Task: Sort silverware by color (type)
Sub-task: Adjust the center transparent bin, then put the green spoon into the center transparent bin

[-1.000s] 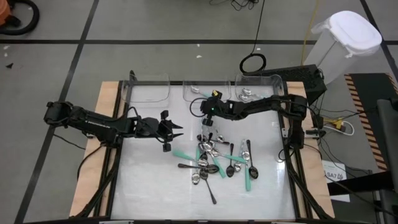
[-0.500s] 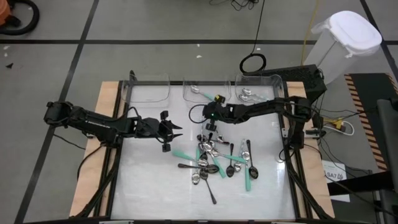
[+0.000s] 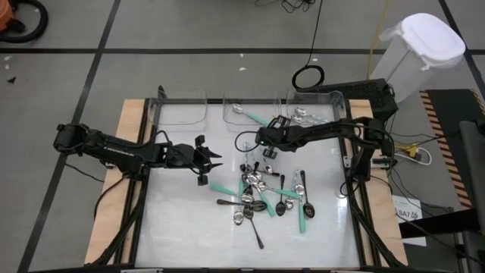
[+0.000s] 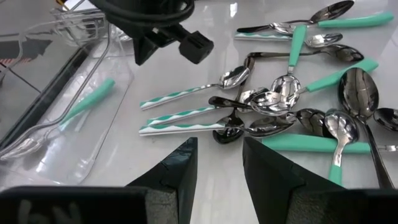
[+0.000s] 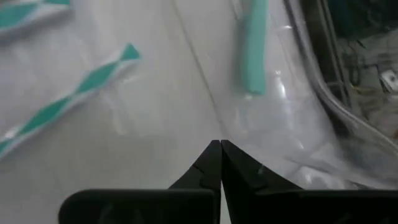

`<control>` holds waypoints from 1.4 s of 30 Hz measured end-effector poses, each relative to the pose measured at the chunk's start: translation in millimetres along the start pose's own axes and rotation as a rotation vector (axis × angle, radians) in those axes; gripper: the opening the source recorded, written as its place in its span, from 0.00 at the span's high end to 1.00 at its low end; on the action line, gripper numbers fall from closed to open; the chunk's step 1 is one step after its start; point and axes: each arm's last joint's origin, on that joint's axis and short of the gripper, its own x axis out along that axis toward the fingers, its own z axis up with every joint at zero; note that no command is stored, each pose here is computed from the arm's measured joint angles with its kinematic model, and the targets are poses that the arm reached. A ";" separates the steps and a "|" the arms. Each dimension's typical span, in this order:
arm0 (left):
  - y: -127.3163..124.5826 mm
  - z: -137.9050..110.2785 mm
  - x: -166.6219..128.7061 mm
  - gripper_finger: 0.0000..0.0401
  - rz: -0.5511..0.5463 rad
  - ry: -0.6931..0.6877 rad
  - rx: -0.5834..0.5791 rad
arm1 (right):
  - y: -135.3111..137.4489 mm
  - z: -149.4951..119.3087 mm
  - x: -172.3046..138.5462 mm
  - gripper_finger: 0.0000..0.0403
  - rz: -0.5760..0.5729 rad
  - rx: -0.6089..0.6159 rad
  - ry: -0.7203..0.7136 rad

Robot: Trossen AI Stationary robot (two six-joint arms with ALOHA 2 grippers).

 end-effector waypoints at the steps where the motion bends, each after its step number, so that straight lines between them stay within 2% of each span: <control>1: 0.0 0.0 0.0 0.68 0.000 0.000 0.000 | -1.2 -0.3 0.4 1.00 -0.017 0.001 0.004; 6: 0.1 0.0 0.0 0.68 0.000 0.000 -0.002 | -10.5 -1.3 5.4 1.00 -0.066 0.019 0.023; 17: 0.1 0.1 0.0 0.68 0.000 -0.001 -0.004 | -16.5 11.5 8.8 1.00 -0.061 0.017 -0.087; 24: 0.1 0.1 -0.1 0.68 0.000 -0.001 -0.004 | -12.8 11.3 5.9 1.00 -0.052 0.000 -0.089; 35: 0.0 -2.2 -0.1 0.68 -0.001 0.022 -0.001 | 12.6 -2.2 -48.6 1.00 0.021 -0.025 -0.084; 42: 0.0 -2.2 -0.1 0.68 -0.001 0.022 -0.010 | 36.9 -26.0 -98.7 1.00 0.216 -0.030 -0.037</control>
